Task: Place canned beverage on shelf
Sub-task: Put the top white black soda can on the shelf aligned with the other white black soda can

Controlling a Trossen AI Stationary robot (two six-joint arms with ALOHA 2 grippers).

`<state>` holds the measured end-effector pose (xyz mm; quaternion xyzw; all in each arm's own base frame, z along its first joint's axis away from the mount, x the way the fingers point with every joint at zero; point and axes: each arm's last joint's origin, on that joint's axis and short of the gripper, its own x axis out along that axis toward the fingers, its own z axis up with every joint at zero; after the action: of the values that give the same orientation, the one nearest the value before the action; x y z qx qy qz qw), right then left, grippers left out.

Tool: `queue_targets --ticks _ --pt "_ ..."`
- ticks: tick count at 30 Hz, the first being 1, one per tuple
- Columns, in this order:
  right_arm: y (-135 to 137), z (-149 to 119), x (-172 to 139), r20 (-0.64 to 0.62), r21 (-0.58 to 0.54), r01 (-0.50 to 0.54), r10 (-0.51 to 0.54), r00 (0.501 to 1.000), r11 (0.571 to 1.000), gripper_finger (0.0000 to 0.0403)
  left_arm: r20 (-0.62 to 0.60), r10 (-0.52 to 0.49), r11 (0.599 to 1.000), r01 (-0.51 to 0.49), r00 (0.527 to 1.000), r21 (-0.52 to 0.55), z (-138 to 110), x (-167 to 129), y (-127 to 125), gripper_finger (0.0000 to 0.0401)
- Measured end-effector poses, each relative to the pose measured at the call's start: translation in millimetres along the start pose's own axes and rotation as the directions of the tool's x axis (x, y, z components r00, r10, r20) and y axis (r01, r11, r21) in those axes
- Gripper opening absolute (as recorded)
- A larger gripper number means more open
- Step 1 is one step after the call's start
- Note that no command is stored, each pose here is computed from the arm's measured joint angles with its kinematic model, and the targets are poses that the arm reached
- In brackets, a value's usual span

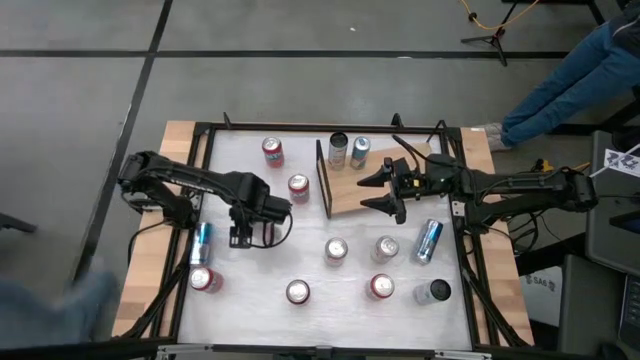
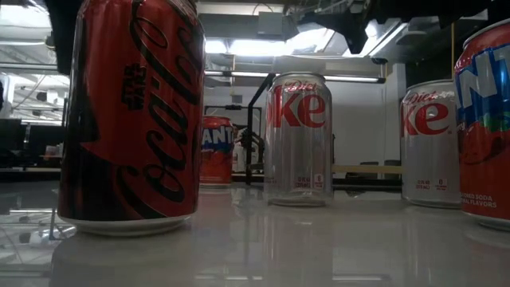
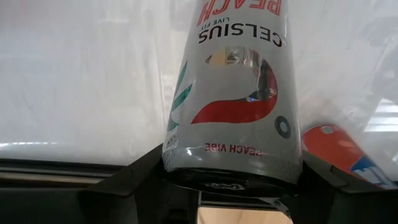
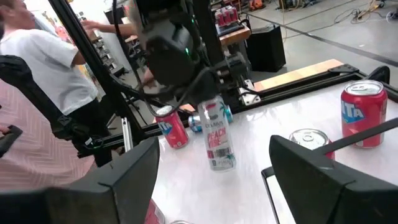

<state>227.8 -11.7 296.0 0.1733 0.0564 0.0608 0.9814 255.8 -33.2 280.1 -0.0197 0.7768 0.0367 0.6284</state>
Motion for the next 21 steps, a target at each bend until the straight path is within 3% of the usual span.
queue_targets --ticks 21 --pt "-2 -6 0 -0.066 0.014 0.023 -0.022 0.998 1.0 0.0294 0.021 -0.057 0.997 0.058 0.998 -0.053 5 -7 22 0.024"
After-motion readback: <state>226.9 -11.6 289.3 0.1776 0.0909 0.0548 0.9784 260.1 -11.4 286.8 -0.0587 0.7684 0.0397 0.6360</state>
